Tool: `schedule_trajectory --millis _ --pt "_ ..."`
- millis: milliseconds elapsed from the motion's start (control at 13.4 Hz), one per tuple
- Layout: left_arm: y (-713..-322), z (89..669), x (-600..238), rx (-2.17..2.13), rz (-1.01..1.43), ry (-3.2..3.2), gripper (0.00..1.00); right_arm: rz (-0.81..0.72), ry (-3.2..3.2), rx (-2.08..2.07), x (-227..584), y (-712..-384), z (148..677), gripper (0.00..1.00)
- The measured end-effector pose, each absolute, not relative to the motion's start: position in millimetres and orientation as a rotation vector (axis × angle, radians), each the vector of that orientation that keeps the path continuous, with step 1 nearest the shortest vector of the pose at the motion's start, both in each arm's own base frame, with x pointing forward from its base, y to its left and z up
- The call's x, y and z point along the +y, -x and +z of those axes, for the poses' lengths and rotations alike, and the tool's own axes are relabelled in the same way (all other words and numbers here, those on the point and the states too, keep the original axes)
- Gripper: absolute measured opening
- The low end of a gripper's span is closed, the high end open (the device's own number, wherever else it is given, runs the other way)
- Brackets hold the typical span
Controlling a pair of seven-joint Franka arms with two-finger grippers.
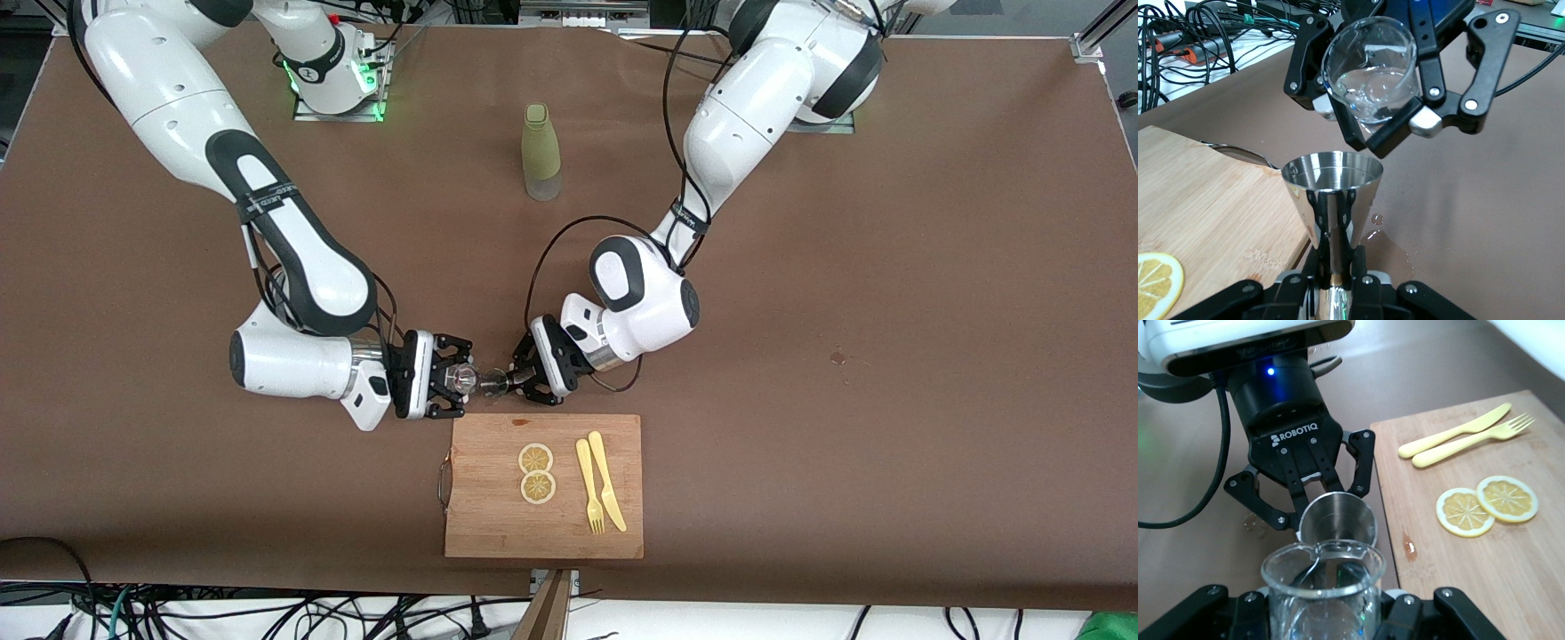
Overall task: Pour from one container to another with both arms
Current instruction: 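Carry the glass back with the right gripper while the left gripper holds the jigger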
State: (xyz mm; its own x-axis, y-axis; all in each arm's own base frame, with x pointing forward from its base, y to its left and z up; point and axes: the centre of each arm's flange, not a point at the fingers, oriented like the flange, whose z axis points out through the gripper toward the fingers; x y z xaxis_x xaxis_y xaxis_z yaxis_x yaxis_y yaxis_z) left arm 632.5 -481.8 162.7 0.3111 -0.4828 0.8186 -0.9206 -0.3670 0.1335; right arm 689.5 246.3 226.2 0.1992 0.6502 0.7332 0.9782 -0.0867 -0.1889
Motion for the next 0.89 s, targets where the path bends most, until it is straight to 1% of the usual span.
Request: schedule_trajectory --millis 149,373,671,895 --pt "-636.3 164.5 -478.4 -1.234 0.937 -1.975 0.21 -0.685 1.771 -1.484 231.2 -690.0 215.4 0.15" --pt "-656.2 174.0 -459.4 -1.211 0.929 -1.936 0.21 -0.732 1.708 -1.447 206.0 -690.8 201.4 0.15" --pt "-696.3 203.2 -403.1 -1.219 0.892 -1.774 0.21 -0.728 1.651 -1.457 170.3 -690.3 186.8 0.15" --pt "-710.6 207.8 -361.3 -1.268 0.863 -1.627 0.21 -0.761 1.589 -1.47 129.7 -690.2 178.2 0.15"
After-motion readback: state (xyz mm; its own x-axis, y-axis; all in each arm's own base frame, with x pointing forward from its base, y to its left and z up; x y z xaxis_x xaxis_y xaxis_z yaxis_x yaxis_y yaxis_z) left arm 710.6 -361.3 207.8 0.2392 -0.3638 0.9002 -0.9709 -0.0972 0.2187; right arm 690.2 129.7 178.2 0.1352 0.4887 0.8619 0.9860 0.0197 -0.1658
